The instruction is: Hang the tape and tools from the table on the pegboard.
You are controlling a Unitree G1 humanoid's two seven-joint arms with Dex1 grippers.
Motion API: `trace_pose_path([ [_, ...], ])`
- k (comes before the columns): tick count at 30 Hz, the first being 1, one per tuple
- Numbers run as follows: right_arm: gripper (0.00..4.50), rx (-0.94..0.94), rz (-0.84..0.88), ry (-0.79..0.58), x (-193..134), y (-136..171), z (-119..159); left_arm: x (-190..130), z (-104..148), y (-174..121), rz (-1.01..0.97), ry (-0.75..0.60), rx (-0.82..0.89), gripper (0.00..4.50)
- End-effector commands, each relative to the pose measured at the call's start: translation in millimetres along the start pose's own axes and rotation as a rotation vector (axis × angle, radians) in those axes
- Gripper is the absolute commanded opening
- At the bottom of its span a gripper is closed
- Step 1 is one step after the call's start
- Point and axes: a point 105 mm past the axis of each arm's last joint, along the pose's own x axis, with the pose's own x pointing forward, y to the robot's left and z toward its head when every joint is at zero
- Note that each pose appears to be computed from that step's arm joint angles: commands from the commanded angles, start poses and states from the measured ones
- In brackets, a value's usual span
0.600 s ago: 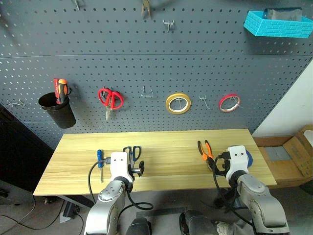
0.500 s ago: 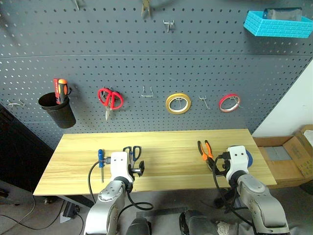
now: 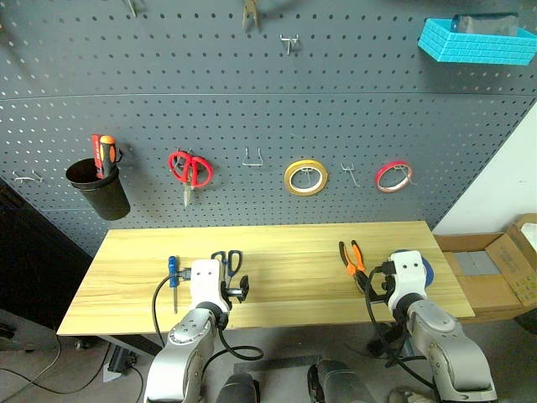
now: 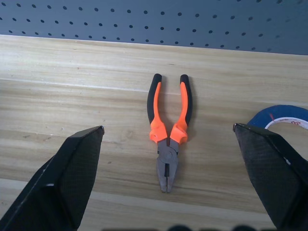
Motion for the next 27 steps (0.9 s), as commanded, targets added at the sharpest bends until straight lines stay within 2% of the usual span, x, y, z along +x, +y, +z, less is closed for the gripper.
trace_pose_path([
  [1, 4.5, -0.014, -0.002, -0.052, -5, 0, 14, -8, 18, 9, 0.073, -0.087, 0.009, 4.49],
  [6, 4.5, -0.012, 0.003, -0.049, -5, 2, 13, -15, 17, 23, 0.178, -0.091, 0.014, 4.49],
  [14, 4.5, -0.011, 0.013, -0.045, -6, 5, 11, -20, 17, 25, 0.19, -0.091, 0.026, 4.49],
  [16, 4.5, -0.008, 0.01, -0.048, -7, 4, 12, -21, 16, 25, 0.184, -0.084, 0.02, 4.49],
  [19, 4.5, -0.031, -0.021, -0.046, -6, -10, 13, -9, 28, 16, 0.075, -0.103, 0.052, 4.49],
  [21, 4.5, -0.048, -0.01, -0.032, -4, -15, 12, 0, 35, 4, -0.029, -0.104, 0.074, 4.49],
  [27, 4.5, -0.152, 0.037, 0.03, 11, -45, 7, 22, 67, -78, -0.519, -0.171, 0.302, 4.49],
])
